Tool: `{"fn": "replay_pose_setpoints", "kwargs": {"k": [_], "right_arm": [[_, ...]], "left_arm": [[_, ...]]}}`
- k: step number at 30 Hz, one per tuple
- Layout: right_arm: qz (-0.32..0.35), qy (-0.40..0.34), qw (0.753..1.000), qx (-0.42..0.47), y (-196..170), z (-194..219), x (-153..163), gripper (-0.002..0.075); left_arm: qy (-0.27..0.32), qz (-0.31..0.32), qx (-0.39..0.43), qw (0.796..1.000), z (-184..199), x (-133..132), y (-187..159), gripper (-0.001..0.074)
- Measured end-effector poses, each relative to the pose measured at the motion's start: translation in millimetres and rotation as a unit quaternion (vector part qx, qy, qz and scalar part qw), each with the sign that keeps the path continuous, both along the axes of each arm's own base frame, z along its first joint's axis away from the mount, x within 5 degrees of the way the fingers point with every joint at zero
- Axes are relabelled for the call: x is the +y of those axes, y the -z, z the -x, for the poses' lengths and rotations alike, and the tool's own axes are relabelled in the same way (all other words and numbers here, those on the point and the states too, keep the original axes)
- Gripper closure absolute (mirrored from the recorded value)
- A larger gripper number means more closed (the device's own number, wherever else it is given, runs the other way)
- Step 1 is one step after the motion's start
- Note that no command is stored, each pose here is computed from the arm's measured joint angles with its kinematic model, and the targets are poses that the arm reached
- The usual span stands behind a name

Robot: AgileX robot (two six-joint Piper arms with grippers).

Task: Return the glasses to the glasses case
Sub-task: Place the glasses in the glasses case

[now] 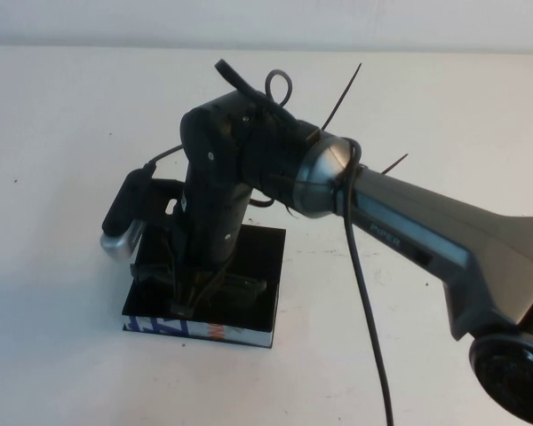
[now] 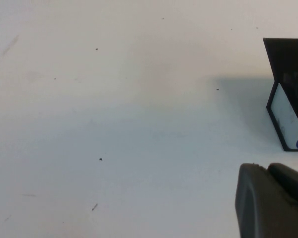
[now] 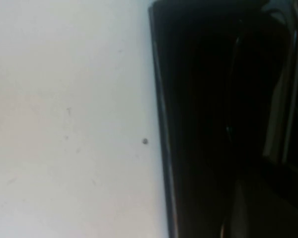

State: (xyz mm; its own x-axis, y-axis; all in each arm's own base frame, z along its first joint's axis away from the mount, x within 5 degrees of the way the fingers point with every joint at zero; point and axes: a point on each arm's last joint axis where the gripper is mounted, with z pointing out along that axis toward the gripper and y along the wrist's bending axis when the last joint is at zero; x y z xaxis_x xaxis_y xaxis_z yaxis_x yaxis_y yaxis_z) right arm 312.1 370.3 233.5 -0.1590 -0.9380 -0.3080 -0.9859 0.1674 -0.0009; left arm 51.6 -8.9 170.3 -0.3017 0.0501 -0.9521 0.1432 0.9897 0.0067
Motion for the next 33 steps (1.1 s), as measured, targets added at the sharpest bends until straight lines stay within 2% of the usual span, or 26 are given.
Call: {"fn": "replay_pose_setpoints", "kwargs": {"k": [15, 33], "right_arm": [[0.011, 0.001, 1.000, 0.013, 18.7, -2.8, 3.5, 0.0683], [0.003, 0.001, 1.000, -0.002, 1.3, -0.9, -1.6, 0.0686]], "left_arm": [[0.000, 0.000, 0.000, 1.000, 0.0, 0.0, 0.0, 0.0738], [0.000, 0.000, 0.000, 1.000, 0.0, 0.0, 0.0, 0.0738]]}}
